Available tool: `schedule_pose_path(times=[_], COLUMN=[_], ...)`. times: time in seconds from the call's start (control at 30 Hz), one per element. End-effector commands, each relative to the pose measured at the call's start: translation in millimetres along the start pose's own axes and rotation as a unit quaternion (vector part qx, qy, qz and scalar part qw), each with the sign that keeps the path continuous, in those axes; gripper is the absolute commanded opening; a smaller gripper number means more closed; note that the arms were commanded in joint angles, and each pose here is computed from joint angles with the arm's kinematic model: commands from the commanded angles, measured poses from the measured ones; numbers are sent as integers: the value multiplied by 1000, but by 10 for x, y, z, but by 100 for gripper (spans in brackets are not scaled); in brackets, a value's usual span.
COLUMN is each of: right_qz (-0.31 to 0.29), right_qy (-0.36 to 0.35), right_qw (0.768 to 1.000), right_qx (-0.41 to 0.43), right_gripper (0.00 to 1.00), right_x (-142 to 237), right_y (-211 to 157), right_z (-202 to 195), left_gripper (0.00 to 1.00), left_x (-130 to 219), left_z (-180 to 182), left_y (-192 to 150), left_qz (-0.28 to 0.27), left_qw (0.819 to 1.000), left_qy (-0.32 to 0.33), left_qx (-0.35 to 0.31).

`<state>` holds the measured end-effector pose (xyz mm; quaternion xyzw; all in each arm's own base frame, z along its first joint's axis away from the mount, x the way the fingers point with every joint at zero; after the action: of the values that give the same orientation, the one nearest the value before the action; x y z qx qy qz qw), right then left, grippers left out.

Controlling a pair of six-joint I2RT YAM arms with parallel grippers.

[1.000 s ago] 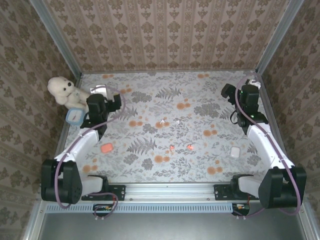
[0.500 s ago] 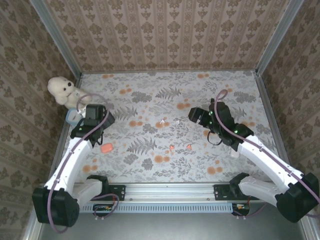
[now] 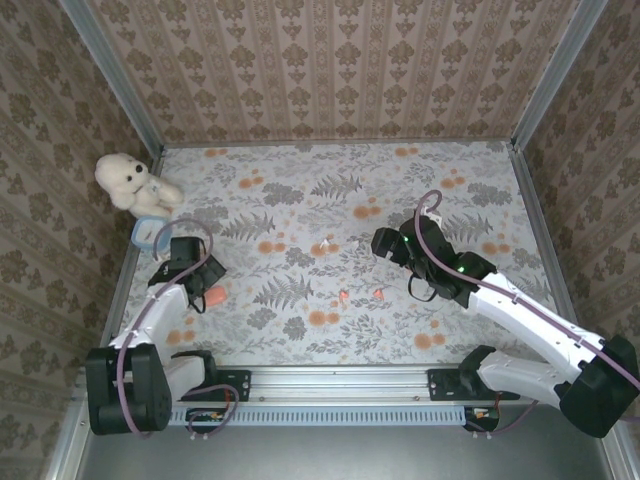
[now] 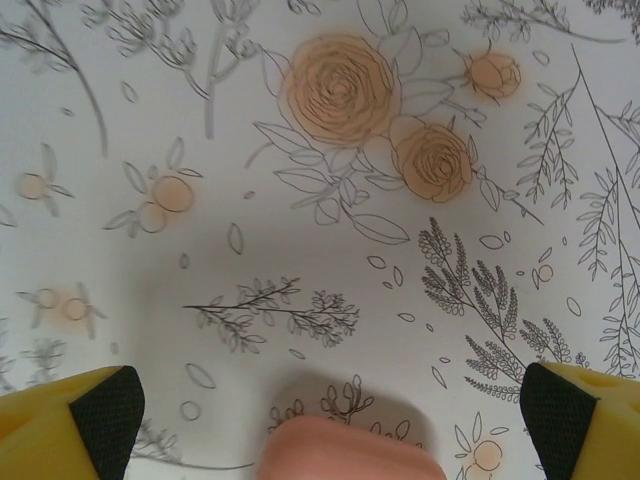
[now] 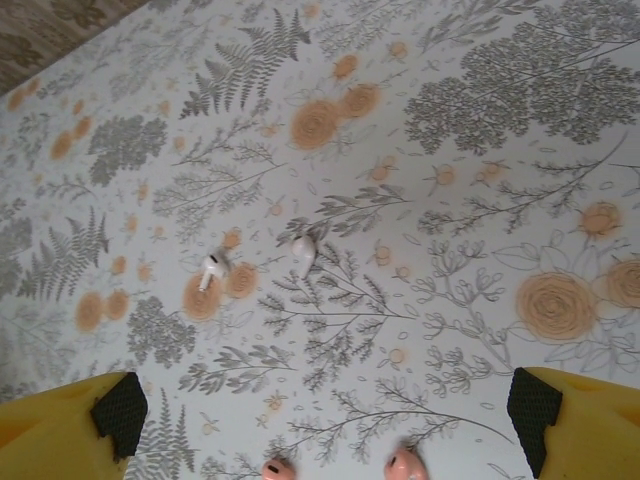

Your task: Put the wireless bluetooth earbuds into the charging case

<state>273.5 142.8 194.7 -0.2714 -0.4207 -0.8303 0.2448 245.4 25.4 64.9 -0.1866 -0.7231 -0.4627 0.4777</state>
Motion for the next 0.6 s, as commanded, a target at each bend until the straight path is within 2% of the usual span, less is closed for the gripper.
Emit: schedule_pose_path(times=[0.0,0.23,0.57], right_qz=[-11,1,23], right_qy=[-17,-19,-26], right_qw=[1000,1000,999], right_qx=[12,8,-11], right_gripper=[96,96,95], right_x=[39,-62,-184], right_y=[55,-11,-138], right_z=[-16,-16,-52], left_gripper=[100,100,100], left_x=[-64,-115,-21], left_z=[-135,-318,-818], left_y=[76,95,-121], left_qz=[-20,-21,-10], left_qw=[999,996,985], left_qy=[-42,-91,-142], left_qx=[10,-6,-100])
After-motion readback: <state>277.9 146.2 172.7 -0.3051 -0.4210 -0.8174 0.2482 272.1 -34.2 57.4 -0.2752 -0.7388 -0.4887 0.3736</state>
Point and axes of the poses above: each hand's point on the last joint's axis, 136 mm out from that joint toward the fingers, its own x axis back along the fingers, its own z axis along the line the jaws close on, y = z × x, the point moved 2 cm from there along x, back along the fingers, and after that the axes turned 8 degrees about -x, right-handed, at the moved point
